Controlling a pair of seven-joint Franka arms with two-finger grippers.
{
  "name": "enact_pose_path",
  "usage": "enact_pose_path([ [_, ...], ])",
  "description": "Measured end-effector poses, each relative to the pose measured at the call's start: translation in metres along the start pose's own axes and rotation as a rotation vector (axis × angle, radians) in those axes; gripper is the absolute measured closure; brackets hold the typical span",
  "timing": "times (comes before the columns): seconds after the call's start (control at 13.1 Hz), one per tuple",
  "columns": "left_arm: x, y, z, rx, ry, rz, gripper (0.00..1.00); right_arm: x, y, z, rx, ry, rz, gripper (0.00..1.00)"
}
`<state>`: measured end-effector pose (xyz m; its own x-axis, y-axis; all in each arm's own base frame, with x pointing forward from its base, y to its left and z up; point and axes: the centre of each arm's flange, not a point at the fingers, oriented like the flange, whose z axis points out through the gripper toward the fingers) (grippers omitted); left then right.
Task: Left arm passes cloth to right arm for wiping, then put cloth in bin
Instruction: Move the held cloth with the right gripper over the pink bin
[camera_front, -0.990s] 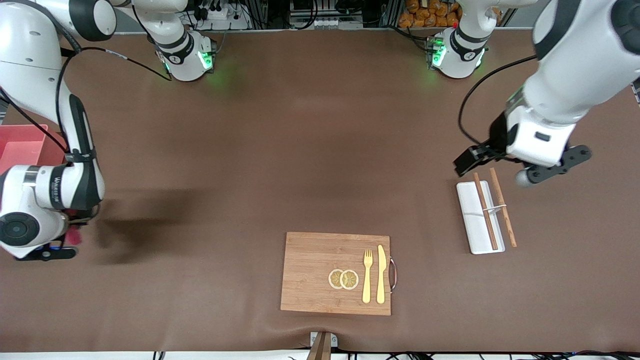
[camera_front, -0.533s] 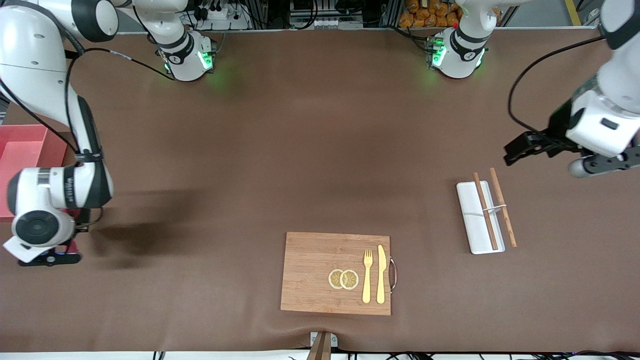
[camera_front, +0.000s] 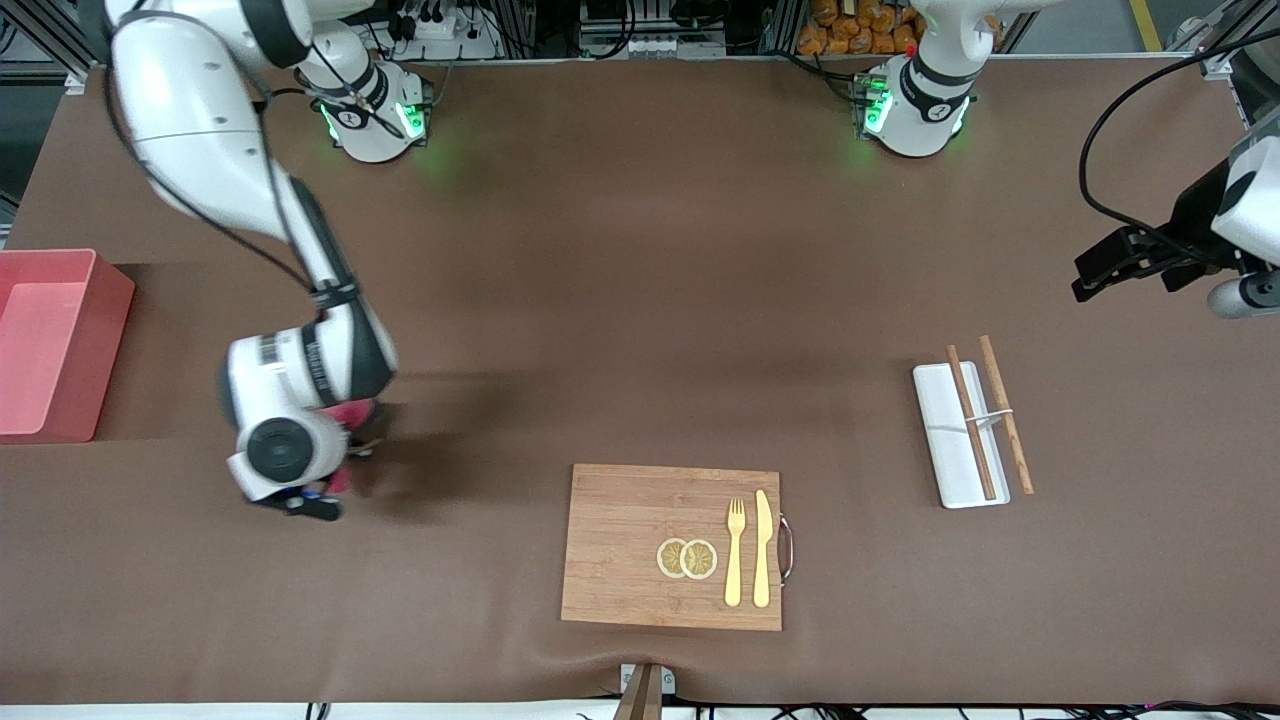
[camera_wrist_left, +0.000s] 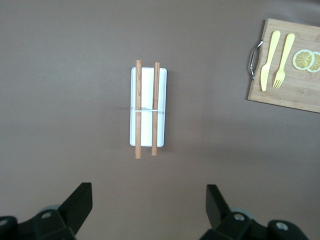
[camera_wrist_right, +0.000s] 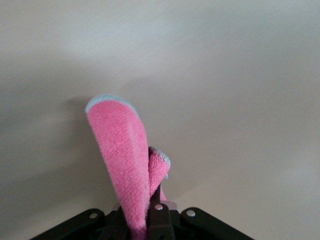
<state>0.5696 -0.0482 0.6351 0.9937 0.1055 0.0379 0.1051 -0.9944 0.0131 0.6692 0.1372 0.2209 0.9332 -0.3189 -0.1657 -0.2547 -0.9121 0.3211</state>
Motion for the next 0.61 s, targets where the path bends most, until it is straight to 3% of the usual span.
enact_pose_path([
  [0.3,-0.003,0.001,-0.003,0.002,0.004,0.019,0.0,-0.068,-0.097,-0.029,0.195,-0.136,0.16,0.94],
  [0.46,-0.004,0.003,-0.001,0.002,-0.001,0.022,0.0,-0.075,-0.11,-0.052,0.283,-0.171,0.183,0.94],
  [0.61,-0.004,0.002,0.003,0.004,-0.009,0.021,0.0,-0.068,-0.095,-0.073,0.3,-0.174,0.19,0.94],
])
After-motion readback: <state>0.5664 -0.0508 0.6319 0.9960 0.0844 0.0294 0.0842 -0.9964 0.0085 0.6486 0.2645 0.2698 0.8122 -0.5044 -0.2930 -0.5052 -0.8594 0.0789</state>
